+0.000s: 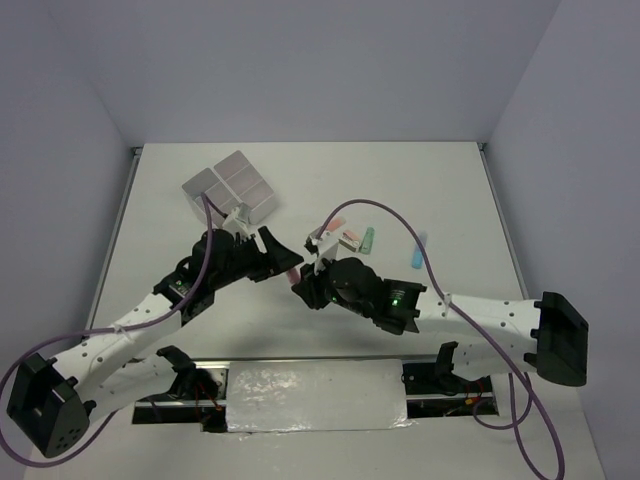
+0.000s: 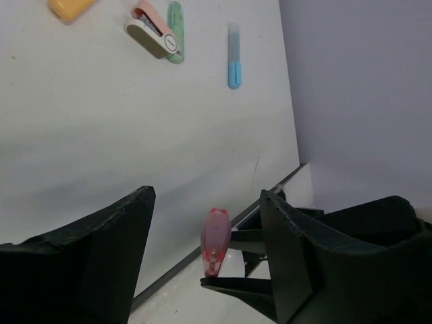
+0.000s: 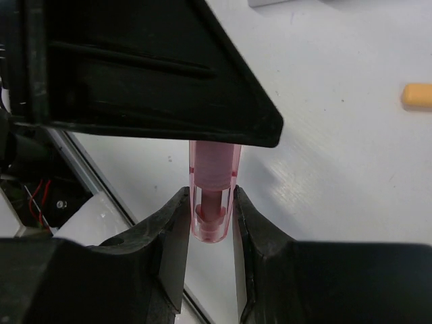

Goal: Sort the stationery into containers
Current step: Pick up the stationery from the center of the board, then place the stationery in the storage box.

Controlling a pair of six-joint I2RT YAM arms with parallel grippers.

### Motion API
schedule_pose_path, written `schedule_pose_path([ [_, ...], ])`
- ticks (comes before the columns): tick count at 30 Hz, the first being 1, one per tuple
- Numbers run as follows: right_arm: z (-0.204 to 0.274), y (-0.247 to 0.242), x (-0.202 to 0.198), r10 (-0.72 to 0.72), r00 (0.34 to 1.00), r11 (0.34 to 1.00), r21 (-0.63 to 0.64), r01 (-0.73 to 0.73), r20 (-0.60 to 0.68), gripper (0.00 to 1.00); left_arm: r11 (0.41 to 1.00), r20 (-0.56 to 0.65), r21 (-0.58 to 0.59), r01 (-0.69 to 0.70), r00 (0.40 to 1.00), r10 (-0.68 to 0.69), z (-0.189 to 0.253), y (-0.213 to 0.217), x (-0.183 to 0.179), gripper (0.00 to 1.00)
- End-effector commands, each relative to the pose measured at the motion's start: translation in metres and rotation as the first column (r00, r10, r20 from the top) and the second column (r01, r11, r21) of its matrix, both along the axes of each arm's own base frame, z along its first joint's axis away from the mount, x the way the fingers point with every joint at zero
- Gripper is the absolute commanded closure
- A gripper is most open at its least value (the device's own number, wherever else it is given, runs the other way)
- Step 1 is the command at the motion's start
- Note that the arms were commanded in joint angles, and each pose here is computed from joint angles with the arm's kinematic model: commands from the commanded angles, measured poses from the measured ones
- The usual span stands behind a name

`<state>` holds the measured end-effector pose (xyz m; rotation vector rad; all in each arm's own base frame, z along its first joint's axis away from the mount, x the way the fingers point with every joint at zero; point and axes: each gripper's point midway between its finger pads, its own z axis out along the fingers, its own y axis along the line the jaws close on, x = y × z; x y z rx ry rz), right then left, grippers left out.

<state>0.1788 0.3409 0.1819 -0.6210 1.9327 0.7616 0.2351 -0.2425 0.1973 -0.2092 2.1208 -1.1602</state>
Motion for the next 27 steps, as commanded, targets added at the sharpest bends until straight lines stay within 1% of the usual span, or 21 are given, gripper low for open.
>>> schedule_pose_path([
  [1, 0.025, 0.001, 0.0, -0.003, 0.998, 0.999, 0.052, 0.0, 0.061, 0.88, 0.996, 0.059, -0.083, 0.03, 0.998, -0.025, 0.025, -0.014, 0.001, 0.26],
  [2, 0.028, 0.0, 0.001, -0.006, 0.998, 0.998, 0.058, 0.003, 0.063, 0.88, 0.995, 0.065, -0.088, 0.038, 0.997, -0.032, 0.027, -0.016, -0.001, 0.28],
  [3, 0.028, 0.0, 0.0, 0.0, 0.998, 0.999, 0.052, -0.003, 0.064, 0.88, 0.994, 0.076, -0.096, 0.046, 0.996, -0.039, 0.03, -0.018, -0.002, 0.44],
  [7, 0.029, 0.0, -0.001, 0.002, 0.998, 0.999, 0.047, -0.005, 0.068, 0.88, 0.993, 0.09, -0.098, 0.066, 0.994, -0.057, 0.036, -0.022, -0.002, 0.78],
  [8, 0.029, 0.0, -0.001, 0.0, 0.998, 0.999, 0.048, -0.003, 0.067, 0.88, 0.992, 0.092, -0.097, 0.084, 0.993, -0.075, 0.036, -0.025, -0.004, 0.85],
  [9, 0.029, 0.0, 0.0, -0.002, 0.998, 0.999, 0.052, -0.001, 0.068, 0.87, 0.991, 0.093, -0.094, 0.095, 0.992, -0.087, 0.036, -0.028, -0.005, 0.89],
  [10, 0.031, -0.001, 0.0, -0.008, 0.997, 0.998, 0.059, 0.003, 0.071, 0.87, 0.991, 0.087, -0.088, 0.102, 0.992, -0.094, 0.036, -0.029, -0.005, 0.97],
  [11, 0.031, -0.002, 0.001, -0.012, 0.997, 0.998, 0.057, 0.008, 0.071, 0.86, 0.991, 0.084, -0.081, 0.106, 0.992, -0.099, 0.034, -0.03, -0.005, 1.0],
  [13, 0.032, -0.003, 0.001, -0.017, 0.997, 0.998, 0.057, 0.013, 0.072, 0.82, 0.991, 0.096, -0.065, 0.113, 0.99, -0.107, 0.034, -0.033, -0.005, 1.0],
  [14, 0.031, -0.004, 0.001, -0.021, 0.997, 0.998, 0.054, 0.017, 0.072, 0.75, 0.992, 0.102, -0.057, 0.115, 0.989, -0.108, 0.033, -0.033, -0.004, 1.0],
  [15, 0.033, -0.006, 0.003, -0.035, 0.997, 0.998, 0.06, 0.03, 0.072, 0.46, 0.992, 0.131, -0.037, 0.121, 0.985, -0.115, 0.036, -0.033, -0.003, 1.0],
  [17, 0.029, -0.017, 0.008, -0.092, 0.993, 0.995, 0.045, 0.089, 0.07, 0.33, 0.998, 0.165, 0.027, 0.052, 0.985, -0.056, 0.036, -0.024, 0.011, 1.0],
  [18, 0.032, -0.022, 0.01, -0.113, 0.99, 0.993, 0.053, 0.109, 0.079, 0.24, 0.996, 0.221, 0.093, 0.009, 0.975, -0.03, 0.043, -0.018, 0.024, 1.0],
  [19, 0.027, -0.031, 0.012, -0.139, 0.987, 0.99, 0.034, 0.137, 0.075, 0.21, 0.983, 0.182, 0.179, -0.031, 0.983, -0.003, 0.028, -0.008, 0.028, 1.0],
  [20, 0.026, -0.037, 0.014, -0.164, 0.984, 0.986, 0.03, 0.163, 0.074, 0.21, 0.943, 0.219, 0.264, -0.201, 0.965, 0.144, 0.025, 0.018, 0.051, 1.0],
  [21, 0.028, -0.045, 0.014, -0.175, 0.982, 0.984, 0.027, 0.173, 0.074, 0.2, 0.898, 0.241, 0.351, -0.266, 0.952, 0.188, 0.023, 0.032, 0.065, 1.0],
  [22, 0.03, -0.048, 0.014, -0.182, 0.98, 0.983, 0.028, 0.181, 0.077, 0.2, 0.827, 0.294, 0.4, -0.395, 0.91, 0.293, 0.026, 0.057, 0.084, 1.0],
  [23, 0.035, -0.054, 0.014, -0.196, 0.977, 0.98, 0.04, 0.193, 0.083, 0.2, 0.789, 0.322, 0.442, -0.426, 0.897, 0.303, 0.028, 0.063, 0.098, 1.0],
  [25, 0.035, -0.062, 0.012, -0.2, 0.976, 0.98, 0.029, 0.198, 0.087, 0.2, 0.714, 0.368, 0.467, -0.522, 0.849, 0.38, 0.036, 0.09, 0.125, 1.0],
  [26, 0.039, -0.066, 0.01, -0.202, 0.975, 0.979, 0.04, 0.199, 0.091, 0.2, 0.657, 0.399, 0.49, -0.573, 0.817, 0.415, 0.043, 0.101, 0.142, 1.0],
  [27, 0.037, -0.07, 0.01, -0.206, 0.974, 0.979, 0.029, 0.204, 0.092, 0.2, 0.615, 0.412, 0.498, -0.611, 0.791, 0.451, 0.046, 0.114, 0.153, 1.0],
])
